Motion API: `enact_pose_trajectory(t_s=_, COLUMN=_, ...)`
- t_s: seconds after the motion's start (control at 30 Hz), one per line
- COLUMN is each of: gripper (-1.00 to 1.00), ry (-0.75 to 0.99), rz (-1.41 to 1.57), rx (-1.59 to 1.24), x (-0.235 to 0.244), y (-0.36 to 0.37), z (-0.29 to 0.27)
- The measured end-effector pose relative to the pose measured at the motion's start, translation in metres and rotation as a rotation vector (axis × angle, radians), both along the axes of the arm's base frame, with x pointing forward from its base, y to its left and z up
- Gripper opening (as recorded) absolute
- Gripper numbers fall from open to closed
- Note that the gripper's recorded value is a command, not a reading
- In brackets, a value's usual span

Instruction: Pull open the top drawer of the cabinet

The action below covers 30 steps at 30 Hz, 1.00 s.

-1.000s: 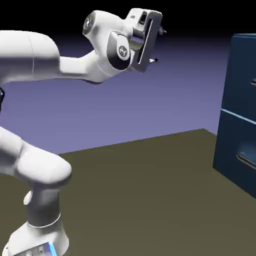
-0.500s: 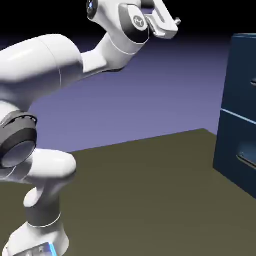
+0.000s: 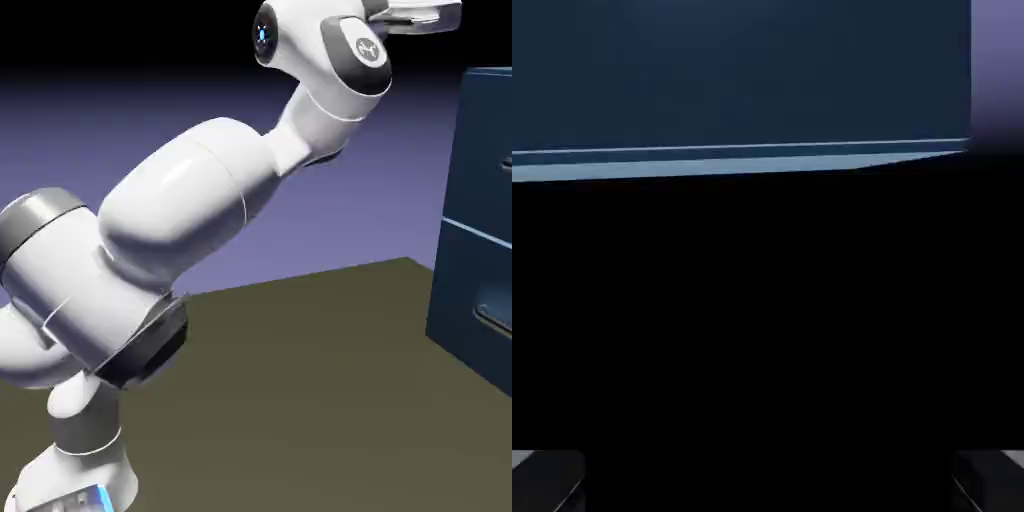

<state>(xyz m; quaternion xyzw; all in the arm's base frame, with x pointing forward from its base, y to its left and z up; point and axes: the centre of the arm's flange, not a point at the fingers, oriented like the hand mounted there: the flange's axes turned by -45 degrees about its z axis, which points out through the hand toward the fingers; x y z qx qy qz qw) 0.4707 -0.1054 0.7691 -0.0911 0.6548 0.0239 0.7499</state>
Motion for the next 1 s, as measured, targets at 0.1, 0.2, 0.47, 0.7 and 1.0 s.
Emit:
enact_pose_trajectory(t_s=0.1, gripper=0.0, ry=-0.023, rz=-0.045, rx=-0.153, x=0.029, y=-0.008, z=-0.017)
enact_pose_trajectory(t_s=0.2, gripper=0.0, ry=-0.036, rz=-0.088, rx=-0.312, x=0.06, y=-0.012, z=-0.039)
enact_pose_trajectory(t_s=0.47, gripper=0.0, ry=-0.039, rz=-0.184, rx=-0.771, x=0.145, y=-0.003, z=-0.114)
enact_pose_trajectory(t_s=0.7, gripper=0.0, ry=-0.025, rz=-0.226, rx=-1.221, x=0.215, y=0.03, z=-0.198)
enact_pose_trajectory(t_s=1.0, gripper=0.0, ry=-0.023, rz=-0.229, rx=-1.467, x=0.27, y=0.055, z=-0.245)
